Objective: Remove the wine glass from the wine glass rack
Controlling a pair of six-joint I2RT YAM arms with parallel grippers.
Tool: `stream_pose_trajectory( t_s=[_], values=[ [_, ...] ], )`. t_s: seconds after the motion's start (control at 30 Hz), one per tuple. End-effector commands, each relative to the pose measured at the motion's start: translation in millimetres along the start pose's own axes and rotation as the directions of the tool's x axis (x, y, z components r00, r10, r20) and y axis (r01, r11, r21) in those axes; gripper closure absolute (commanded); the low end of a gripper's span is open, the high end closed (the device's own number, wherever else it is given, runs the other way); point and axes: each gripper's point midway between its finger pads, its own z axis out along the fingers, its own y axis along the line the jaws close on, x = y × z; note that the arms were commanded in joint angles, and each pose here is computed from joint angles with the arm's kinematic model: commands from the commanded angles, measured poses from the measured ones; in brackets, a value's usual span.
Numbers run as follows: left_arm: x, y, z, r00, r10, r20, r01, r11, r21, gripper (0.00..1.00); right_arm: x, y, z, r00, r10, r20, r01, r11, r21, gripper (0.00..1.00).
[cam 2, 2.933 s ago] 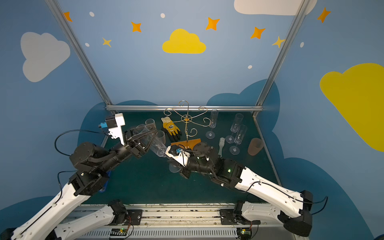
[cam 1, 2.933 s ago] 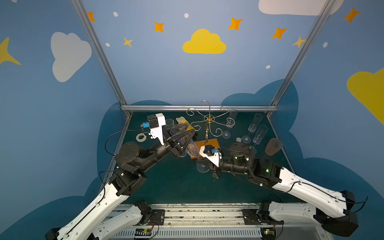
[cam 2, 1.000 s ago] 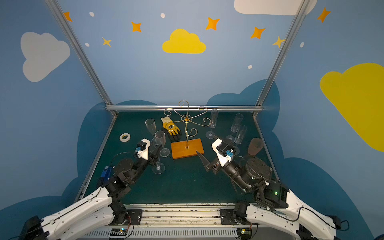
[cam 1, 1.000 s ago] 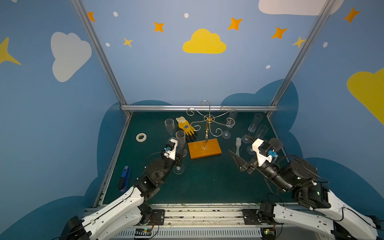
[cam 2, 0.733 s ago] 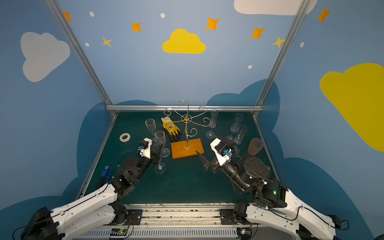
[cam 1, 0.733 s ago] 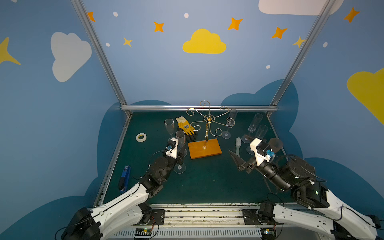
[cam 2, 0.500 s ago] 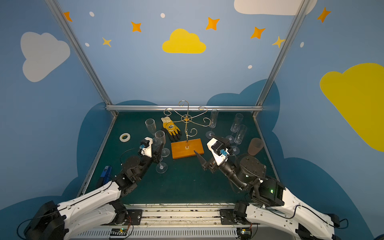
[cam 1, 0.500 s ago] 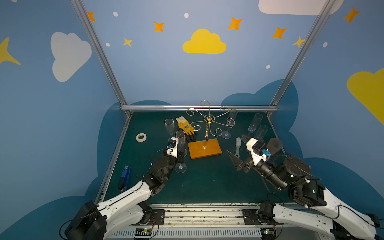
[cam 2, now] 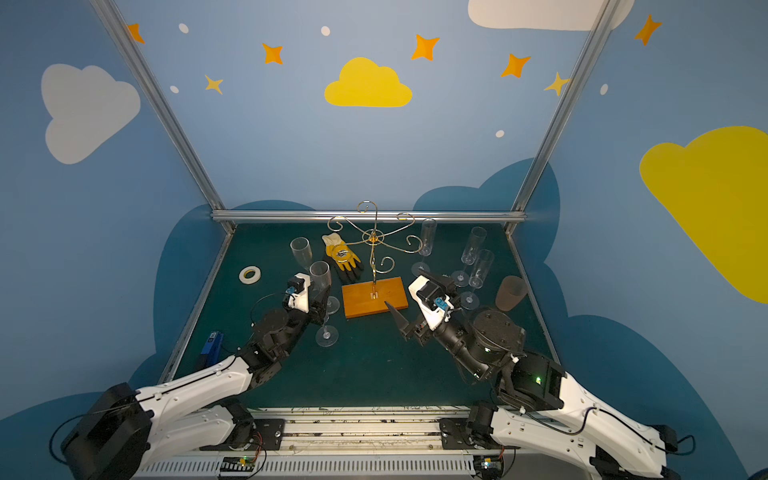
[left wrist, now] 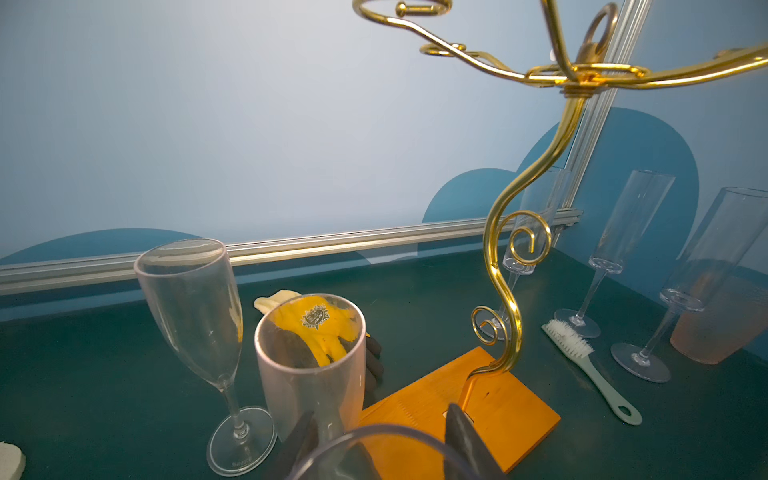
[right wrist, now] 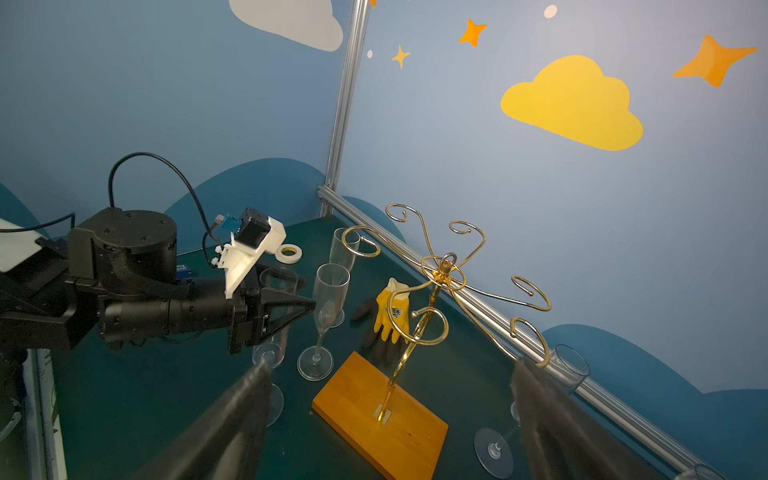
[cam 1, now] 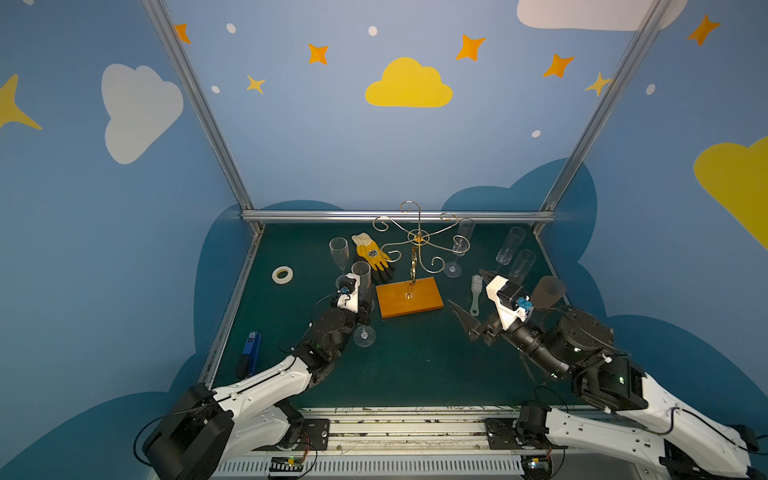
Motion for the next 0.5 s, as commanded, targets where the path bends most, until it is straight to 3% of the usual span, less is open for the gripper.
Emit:
stream_pose_trajectory(
  t_s=[0.0, 0.2, 0.47],
  values=[
    [-1.5, 0.1, 0.0, 1.0, -0.002, 0.018, 0.002, 1.0, 0.006, 0.69, -8.8, -6.0, -4.2, 1.0, 0.011, 0.023, -0.011, 1.0, 0.015, 0.11],
    [11.7, 1.7, -1.5, 1.0, 0.002, -0.016, -0.002, 1.0, 0.003, 0.67, -6.6, -6.0, -4.6, 1.0, 0.014, 0.017, -0.014, 1.0, 0.015, 0.11],
    [17.9, 4.3, -5.3, 0.999, 0.019, -0.044, -0.019, 1.0, -0.002, 0.42, -4.5, -6.9, -6.8, 1.0, 0.02, 0.018, -0.02, 1.0, 0.018, 0.11]
  ],
)
